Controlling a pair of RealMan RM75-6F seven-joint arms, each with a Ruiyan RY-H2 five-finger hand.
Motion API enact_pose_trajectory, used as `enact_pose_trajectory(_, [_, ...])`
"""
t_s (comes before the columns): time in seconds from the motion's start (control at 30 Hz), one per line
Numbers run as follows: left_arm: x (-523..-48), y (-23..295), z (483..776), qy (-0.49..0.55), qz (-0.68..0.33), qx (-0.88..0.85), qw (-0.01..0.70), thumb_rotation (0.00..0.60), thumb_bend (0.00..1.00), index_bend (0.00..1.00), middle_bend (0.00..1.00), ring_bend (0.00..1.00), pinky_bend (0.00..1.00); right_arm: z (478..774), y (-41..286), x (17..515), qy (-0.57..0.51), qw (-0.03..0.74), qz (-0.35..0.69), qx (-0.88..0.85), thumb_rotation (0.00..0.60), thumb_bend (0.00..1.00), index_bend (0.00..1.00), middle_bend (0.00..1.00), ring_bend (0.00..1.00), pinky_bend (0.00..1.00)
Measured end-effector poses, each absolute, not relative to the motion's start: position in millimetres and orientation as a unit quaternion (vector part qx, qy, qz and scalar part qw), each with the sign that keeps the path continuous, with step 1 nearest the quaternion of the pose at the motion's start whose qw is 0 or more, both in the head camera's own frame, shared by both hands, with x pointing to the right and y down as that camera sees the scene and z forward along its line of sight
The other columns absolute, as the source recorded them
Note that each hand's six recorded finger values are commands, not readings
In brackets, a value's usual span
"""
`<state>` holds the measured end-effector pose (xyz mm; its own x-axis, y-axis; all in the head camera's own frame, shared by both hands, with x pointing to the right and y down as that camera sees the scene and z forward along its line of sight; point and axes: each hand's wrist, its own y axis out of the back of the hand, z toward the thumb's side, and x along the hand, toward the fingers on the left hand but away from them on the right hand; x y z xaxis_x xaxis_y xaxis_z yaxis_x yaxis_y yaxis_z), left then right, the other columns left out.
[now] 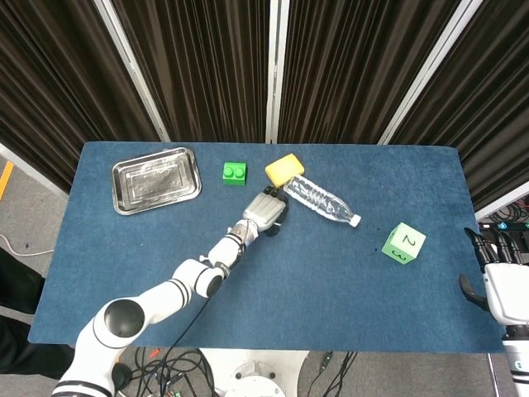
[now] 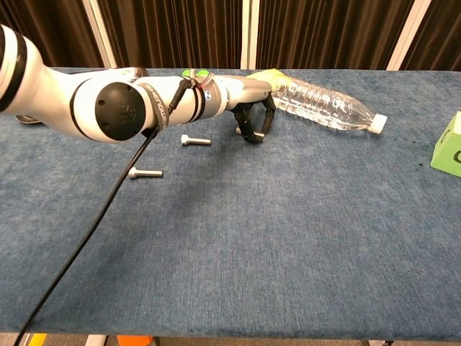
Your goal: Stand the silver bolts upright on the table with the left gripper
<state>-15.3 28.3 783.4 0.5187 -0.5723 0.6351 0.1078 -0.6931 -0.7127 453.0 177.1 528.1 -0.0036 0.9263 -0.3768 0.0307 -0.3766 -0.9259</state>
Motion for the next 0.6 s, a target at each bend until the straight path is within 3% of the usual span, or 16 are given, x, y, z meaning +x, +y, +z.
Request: enact_pose_trajectory(0.6, [-19.3, 24.3, 781.9, 0.175, -0.465, -0.799, 0.337, 0.6, 0.37, 0.55, 0.17, 0.0, 0.0, 526.8, 177.3, 453.1, -0.407, 0.385, 0.581, -0.591, 0.6, 0.3, 0.08, 0.18, 0.0, 0.03])
